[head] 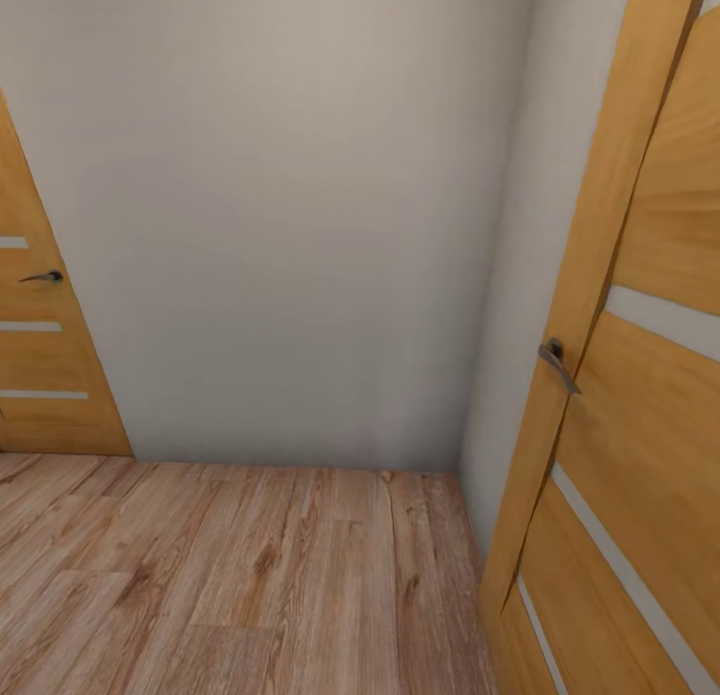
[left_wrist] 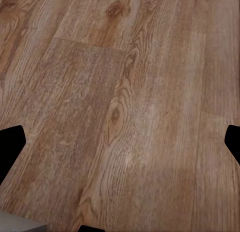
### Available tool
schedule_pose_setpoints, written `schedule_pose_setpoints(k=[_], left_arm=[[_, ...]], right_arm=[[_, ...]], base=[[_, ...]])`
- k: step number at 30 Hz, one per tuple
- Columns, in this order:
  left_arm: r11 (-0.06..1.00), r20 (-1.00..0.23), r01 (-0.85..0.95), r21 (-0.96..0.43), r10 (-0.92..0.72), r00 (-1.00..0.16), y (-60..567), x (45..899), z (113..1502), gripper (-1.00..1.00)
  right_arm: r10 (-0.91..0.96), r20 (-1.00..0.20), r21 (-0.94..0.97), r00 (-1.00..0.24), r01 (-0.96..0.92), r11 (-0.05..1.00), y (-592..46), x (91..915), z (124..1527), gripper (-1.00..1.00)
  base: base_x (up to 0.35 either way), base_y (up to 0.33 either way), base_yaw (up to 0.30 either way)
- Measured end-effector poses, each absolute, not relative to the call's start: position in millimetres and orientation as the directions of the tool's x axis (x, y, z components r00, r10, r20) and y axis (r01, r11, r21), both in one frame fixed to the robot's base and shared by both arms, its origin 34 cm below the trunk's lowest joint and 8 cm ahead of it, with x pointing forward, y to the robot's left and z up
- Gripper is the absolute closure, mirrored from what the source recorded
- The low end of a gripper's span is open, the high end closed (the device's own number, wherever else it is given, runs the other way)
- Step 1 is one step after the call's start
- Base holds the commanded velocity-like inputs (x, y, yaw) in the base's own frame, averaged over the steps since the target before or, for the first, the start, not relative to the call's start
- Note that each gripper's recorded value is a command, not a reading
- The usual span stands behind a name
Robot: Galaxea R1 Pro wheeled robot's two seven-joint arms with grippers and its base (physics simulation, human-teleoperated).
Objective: Move the two storage containers from the living room to the garage. In the garage, place one container on the floor and stack the other container on top of it (either order is fine).
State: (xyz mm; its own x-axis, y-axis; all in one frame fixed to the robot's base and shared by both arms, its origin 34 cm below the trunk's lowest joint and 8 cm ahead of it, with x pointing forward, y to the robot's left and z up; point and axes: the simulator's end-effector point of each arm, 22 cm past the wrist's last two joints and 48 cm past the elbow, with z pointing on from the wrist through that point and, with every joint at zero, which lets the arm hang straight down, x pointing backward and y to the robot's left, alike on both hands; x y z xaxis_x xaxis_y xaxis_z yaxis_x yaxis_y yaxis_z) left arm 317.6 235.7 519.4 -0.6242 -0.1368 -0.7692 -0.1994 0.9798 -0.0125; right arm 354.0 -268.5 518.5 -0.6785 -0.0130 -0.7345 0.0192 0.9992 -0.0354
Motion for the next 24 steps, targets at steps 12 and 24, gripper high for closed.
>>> schedule_pose_setpoints(k=[12, 24], left_arm=[[0.98, -0.769, -0.199, -0.013, -0.137, -0.624, 235.8, 317.7, 519.5, -1.0], [0.978, -0.766, -0.207, -0.017, -0.145, -0.626, 233.1, 317.1, 518.8, -1.0]], right_arm=[[-0.013, -0.734, -0.035, -0.679, 0.019, 0.999, -268.5, 353.9, 518.5, -1.0], [-0.014, -0.735, -0.029, -0.678, 0.01, 1.0, -262.3, 354.2, 518.2, -1.0]], base=[[0.0, -0.047, 0.0], [0.0, -0.002, 0.0]])
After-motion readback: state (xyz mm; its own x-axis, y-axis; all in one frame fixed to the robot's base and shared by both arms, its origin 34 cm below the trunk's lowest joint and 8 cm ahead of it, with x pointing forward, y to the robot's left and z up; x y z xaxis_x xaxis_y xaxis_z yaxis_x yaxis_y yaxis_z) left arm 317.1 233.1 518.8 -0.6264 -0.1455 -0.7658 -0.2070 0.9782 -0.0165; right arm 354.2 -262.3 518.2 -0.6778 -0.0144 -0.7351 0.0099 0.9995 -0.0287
